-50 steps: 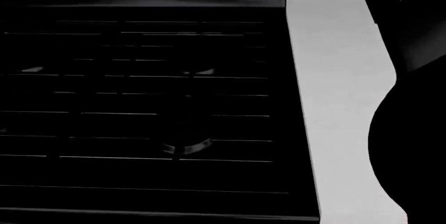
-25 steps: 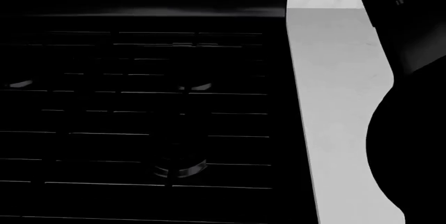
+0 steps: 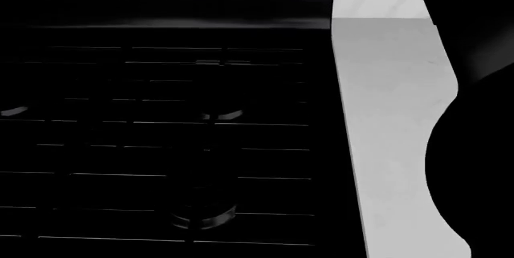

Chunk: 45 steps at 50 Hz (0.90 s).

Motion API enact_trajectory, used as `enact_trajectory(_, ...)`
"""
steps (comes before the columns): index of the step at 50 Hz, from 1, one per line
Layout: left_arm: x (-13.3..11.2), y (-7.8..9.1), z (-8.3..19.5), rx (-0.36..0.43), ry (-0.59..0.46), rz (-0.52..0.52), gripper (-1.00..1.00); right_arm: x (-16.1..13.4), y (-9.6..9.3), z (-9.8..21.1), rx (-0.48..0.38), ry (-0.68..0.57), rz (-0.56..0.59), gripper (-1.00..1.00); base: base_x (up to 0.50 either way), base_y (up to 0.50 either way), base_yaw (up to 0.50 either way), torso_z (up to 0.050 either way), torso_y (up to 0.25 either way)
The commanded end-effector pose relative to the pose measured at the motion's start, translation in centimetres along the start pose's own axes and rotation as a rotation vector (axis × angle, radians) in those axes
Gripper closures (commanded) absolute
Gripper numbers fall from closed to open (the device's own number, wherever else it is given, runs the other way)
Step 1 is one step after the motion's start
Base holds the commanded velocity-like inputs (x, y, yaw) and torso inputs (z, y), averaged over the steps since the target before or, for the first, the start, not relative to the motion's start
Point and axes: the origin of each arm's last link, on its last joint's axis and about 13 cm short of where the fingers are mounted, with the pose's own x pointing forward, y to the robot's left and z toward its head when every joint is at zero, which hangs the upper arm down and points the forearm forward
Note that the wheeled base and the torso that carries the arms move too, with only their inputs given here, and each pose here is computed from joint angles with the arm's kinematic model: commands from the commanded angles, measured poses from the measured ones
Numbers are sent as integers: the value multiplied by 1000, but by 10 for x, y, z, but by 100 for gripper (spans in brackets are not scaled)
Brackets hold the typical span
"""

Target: Press the stop button on the microwave

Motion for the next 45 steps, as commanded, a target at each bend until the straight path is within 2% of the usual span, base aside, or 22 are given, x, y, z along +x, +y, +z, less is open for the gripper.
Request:
enact_trajectory(1,0,0,0,0,2,0,-100,-1,-2,16,1,-34,-12,-100,0,0,0,50,107)
enact_trajectory(8,0,0,0,0,2,0,-100,-1,1,12,18,-35,37,-100,126,-16,0,50,107)
enact_trajectory(12,0,0,0,0,2,0,-100,-1,0,7,1,-17,1,-100,450,-63,0,50,106)
enact_trajectory(23,0,0,0,0,2,0,-100,0,-1,7,-13,-34,-4,-100,8,0,1,47,95)
enact_trajectory(39,0,0,0,0,2,0,-100,1,-6,5,-25,-2,-16,-100,8,0,1,0,0)
enact_trajectory(45,0,0,0,0,2,0,-100,-1,-7,13,-70,8,-34,-100,9,0,0,3,0)
